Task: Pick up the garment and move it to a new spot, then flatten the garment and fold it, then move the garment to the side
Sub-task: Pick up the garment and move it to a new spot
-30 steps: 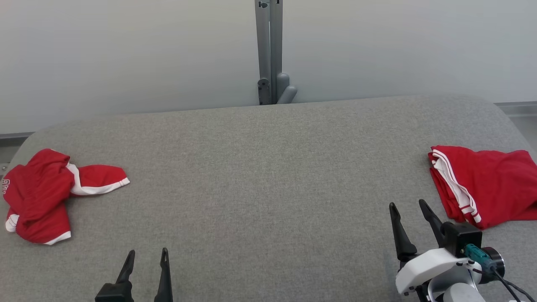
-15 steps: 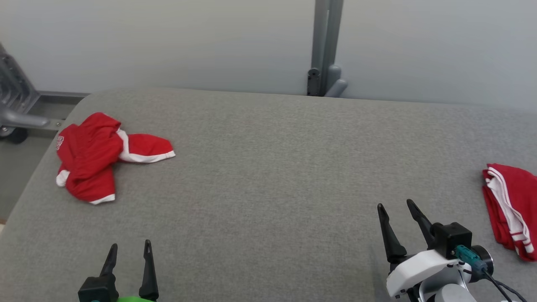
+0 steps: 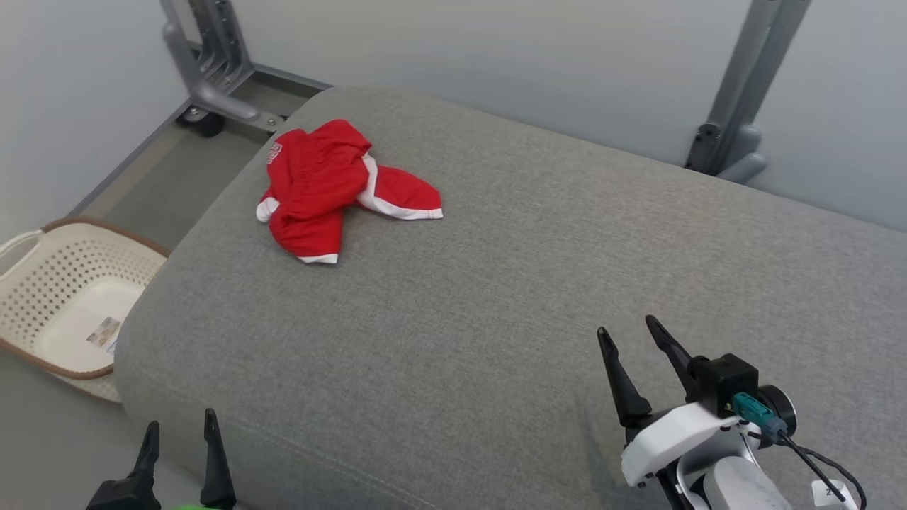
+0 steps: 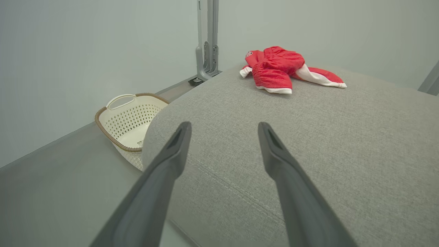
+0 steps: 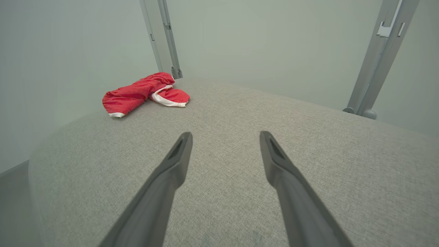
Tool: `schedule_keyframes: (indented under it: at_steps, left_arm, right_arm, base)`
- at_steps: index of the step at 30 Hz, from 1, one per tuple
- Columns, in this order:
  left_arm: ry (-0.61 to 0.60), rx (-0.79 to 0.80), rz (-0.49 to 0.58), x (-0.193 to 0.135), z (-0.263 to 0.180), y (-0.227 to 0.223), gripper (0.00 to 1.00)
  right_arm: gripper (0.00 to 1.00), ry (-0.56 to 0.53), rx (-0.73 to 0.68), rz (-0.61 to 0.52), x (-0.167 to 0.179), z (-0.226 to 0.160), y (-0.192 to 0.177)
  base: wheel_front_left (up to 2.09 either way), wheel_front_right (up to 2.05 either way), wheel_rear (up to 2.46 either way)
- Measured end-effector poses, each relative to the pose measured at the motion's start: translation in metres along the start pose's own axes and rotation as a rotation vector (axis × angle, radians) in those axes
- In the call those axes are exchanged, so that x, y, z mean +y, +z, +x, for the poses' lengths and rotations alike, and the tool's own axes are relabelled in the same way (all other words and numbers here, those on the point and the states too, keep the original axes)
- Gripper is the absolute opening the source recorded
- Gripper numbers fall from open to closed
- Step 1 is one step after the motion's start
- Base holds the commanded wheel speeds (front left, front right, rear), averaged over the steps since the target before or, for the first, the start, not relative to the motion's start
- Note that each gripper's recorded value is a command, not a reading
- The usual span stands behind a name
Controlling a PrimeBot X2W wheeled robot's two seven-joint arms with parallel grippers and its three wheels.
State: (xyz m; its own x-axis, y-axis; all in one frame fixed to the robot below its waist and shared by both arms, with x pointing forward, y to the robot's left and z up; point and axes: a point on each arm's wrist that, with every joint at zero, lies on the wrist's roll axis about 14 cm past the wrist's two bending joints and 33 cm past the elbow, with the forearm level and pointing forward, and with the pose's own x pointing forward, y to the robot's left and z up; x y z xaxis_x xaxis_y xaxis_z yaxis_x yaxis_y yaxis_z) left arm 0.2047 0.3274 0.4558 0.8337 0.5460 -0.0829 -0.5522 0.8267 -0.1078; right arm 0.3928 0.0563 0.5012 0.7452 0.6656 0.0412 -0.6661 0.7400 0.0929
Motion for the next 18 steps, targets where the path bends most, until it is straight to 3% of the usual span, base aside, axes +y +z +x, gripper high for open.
schedule_keyframes:
  at_steps: [6, 11, 18]
  left_arm:
    - [0.061, 0.017, -0.027, 0.017, -0.010, -0.004, 1.00]
    - [0.005, 0.084, -0.044, 0.003, -0.004, -0.021, 1.00]
    - [-0.057, 0.024, -0.041, -0.015, 0.055, 0.009, 1.00]
  right_arm:
    - [1.00, 0.068, 0.032, 0.016, 0.019, 0.015, -0.013]
    - [1.00, 0.051, 0.047, 0.014, 0.010, 0.018, -0.021]
    - [1.00, 0.053, 0.046, -0.037, -0.008, 0.018, -0.024]
  base:
    - [0.00, 0.00, 0.00]
    - [0.00, 0.00, 0.00]
    - [0.00, 0.00, 0.00]
